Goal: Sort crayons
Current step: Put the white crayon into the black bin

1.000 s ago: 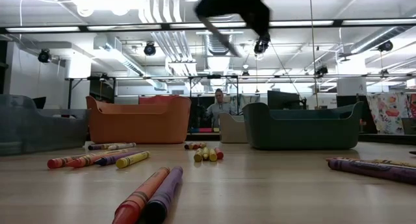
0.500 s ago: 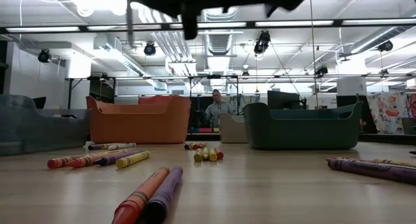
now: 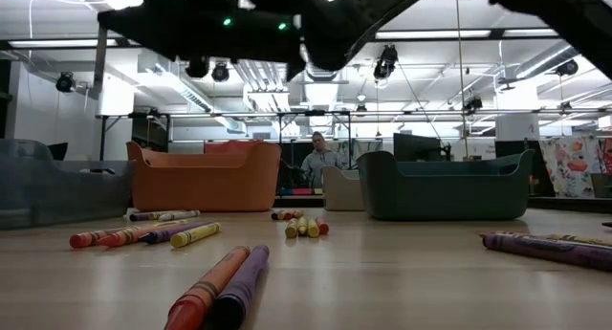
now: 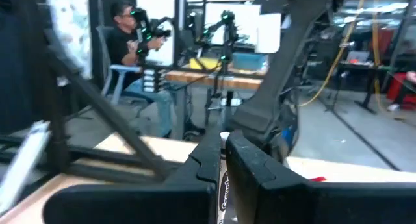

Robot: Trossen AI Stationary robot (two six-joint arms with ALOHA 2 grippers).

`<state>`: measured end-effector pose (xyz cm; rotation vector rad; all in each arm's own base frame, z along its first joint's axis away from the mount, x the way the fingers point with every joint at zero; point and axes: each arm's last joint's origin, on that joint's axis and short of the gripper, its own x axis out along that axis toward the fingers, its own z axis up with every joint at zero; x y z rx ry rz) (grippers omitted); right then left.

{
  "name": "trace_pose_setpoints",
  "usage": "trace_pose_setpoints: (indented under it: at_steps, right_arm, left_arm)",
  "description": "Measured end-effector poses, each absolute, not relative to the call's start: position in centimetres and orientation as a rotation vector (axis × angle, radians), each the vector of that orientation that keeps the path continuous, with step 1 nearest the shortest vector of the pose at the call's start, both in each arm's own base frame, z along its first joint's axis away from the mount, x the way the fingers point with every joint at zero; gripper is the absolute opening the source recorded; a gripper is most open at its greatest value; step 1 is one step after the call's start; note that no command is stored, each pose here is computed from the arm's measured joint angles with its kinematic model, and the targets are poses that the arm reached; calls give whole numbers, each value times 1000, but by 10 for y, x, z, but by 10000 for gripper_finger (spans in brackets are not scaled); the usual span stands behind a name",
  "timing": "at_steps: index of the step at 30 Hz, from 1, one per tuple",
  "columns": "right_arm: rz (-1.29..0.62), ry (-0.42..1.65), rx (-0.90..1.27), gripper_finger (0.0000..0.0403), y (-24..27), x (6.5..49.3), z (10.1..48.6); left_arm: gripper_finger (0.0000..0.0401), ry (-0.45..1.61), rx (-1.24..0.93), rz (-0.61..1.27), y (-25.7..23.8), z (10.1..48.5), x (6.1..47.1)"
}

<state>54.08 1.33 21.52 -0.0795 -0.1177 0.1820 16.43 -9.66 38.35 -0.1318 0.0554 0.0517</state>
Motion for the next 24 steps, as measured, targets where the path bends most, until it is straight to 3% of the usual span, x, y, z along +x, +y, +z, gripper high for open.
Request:
trace_pose_setpoints:
  at_steps: [15, 24]
  right_arm:
    - [159, -244, -86, 12, -4, 589, 207]
    - [142, -174, -133, 12, -12, 594, 185]
  left_arm:
    - [39, 39, -120, 114, -95, 385, 164]
    - [39, 37, -120, 123, -95, 385, 165]
